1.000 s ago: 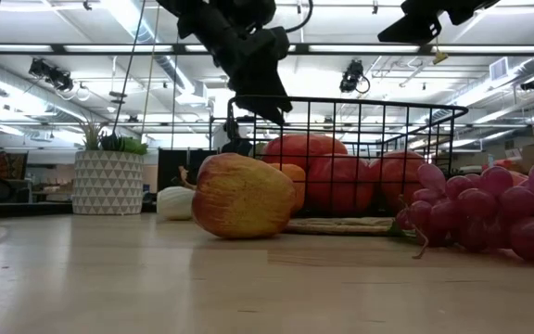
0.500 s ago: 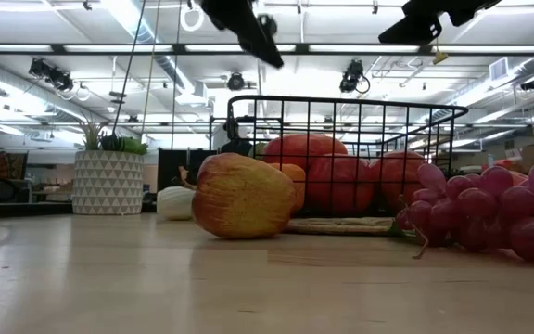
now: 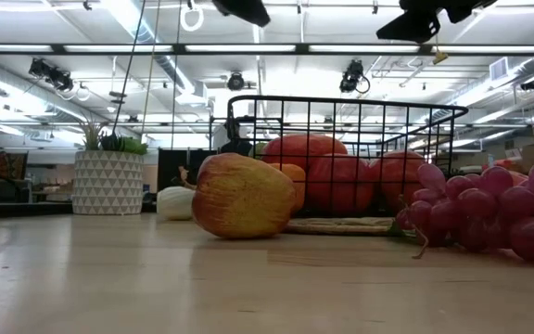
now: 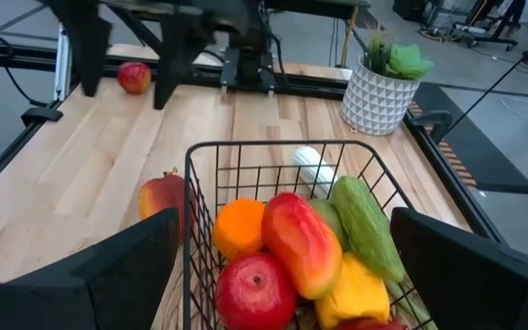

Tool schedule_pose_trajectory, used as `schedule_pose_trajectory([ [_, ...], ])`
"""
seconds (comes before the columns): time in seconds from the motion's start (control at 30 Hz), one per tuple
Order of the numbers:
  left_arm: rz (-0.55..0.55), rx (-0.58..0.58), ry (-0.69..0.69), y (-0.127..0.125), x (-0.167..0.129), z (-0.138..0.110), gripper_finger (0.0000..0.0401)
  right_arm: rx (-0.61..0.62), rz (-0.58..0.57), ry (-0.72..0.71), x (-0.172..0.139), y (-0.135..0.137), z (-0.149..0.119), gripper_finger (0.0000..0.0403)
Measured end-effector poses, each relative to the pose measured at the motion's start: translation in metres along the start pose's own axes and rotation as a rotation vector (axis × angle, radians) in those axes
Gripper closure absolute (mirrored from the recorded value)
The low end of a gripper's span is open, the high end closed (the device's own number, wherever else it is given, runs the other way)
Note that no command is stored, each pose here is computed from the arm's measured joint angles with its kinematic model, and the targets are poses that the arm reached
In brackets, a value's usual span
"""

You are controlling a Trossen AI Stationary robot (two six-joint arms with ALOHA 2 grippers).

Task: Build produce basket
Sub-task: Put the apple into the wire basket

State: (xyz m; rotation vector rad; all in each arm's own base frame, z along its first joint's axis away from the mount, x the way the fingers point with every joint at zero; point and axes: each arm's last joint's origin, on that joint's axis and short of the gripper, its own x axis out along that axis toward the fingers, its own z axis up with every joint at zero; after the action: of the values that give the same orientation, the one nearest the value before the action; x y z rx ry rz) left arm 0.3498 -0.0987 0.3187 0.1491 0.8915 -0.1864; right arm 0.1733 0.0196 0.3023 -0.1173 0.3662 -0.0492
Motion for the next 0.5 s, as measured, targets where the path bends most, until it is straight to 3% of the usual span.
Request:
schedule_pose_trajectory([
  [0.1,-0.023,-0.094,0.019,-0.014,-0.001,-0.002,0.0083,0.002,-0.001,-0.012,0.000,0.000,0.001,0.0003],
  [0.27,-0.047,-0.153,0.107,-0.036,-0.004,-0.012,0.0083,0.004,-0.002,-0.036,0.000,0.000,0.004,0.0003],
  [0.5,0.037,-0.251,0.290,-0.061,0.018,-0.056,0.0083,0.000,-0.003,-0.051,0.000,0.000,0.005,0.0003],
])
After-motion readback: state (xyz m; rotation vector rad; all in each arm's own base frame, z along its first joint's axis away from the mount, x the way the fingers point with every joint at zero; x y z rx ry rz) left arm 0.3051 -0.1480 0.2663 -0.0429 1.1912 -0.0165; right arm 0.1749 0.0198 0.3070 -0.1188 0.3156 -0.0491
